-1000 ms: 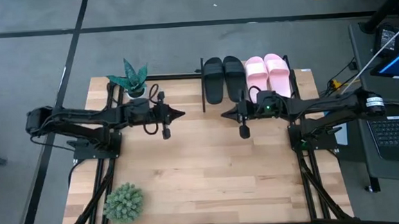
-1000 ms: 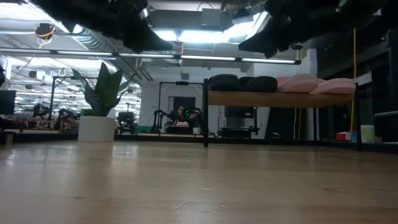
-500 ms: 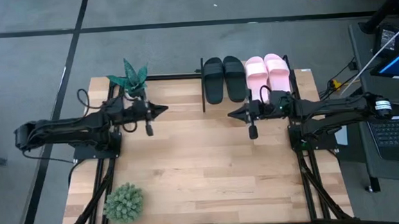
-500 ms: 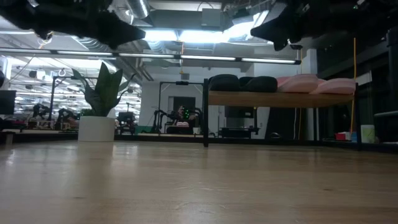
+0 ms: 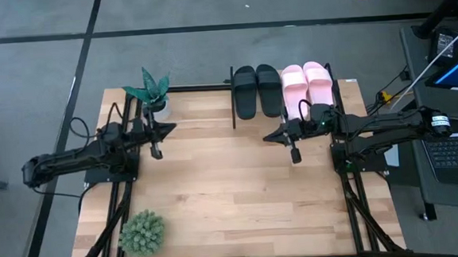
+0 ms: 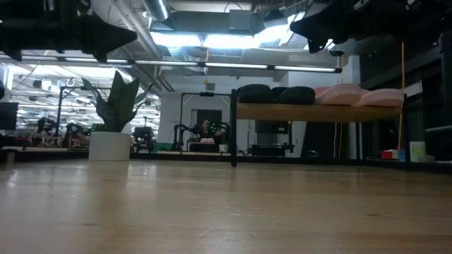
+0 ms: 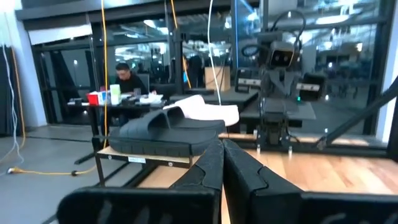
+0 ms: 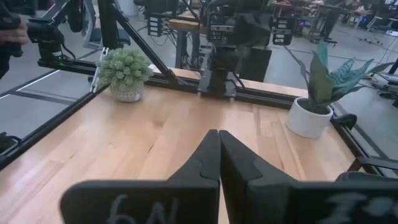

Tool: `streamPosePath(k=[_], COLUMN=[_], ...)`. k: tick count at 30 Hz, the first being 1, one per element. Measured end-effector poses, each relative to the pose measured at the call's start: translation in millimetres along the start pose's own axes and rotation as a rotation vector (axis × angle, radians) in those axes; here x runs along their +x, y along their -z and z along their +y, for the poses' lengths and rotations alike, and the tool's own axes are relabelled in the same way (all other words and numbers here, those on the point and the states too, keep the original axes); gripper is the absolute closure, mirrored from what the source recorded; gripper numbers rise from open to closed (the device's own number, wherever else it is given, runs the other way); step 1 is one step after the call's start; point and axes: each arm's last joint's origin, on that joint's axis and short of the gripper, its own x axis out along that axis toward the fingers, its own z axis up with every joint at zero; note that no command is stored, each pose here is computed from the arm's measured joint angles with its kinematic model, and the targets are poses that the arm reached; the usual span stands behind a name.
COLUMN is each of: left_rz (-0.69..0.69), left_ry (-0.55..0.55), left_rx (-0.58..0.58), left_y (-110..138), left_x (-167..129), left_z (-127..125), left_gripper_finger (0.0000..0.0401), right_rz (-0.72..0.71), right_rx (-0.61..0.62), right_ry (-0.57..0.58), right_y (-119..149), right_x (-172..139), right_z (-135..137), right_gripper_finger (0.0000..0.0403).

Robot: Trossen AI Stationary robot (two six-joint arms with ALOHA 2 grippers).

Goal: Pick and place slides into the shelf
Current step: Return to Home Position

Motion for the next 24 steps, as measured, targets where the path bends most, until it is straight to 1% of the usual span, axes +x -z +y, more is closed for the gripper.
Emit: streamPosePath(k=[3,5,8,13,16,20,24], left_rz=[-0.016,0.002,0.025,0.023,0.027,0.046,0.082], left_ry=[-0.001,-0.003,-0.001,0.021,0.038,0.068,0.077], left_rx=[-0.028,-0.041,-0.059,-0.07,-0.061,-0.066,-0.07], left_y=[7.0,15.1,23.5,24.8,25.2,26.7,29.9], left_x=[-6.2,-9.2,-11.4,-11.9,-11.9,-12.3,-13.3], left_z=[-0.3,-0.5,-1.1,-3.7,-6.3,-11.7,-17.8], left_gripper_finger=[0.0401,0.0401,0.0401,0.0401,0.0401,0.0401,0.0401], right_rz=[0.006,0.006,-0.013,-0.096,-0.147,-0.124,-0.116], right_rx=[0.001,-0.001,0.005,0.034,0.033,0.037,-0.002], right_ry=[-0.004,-0.005,-0.002,-0.014,-0.041,-0.051,-0.08], right_y=[0.6,1.8,12.9,37.6,44.7,53.1,57.2], right_x=[0.1,0.1,-1.2,-7.9,-12.1,-13.8,-16.0], right_z=[0.5,0.9,3.0,9.3,12.5,14.6,15.6], right_gripper_finger=[0.0401,0.0401,0.04,0.0401,0.04,0.0401,0.0401])
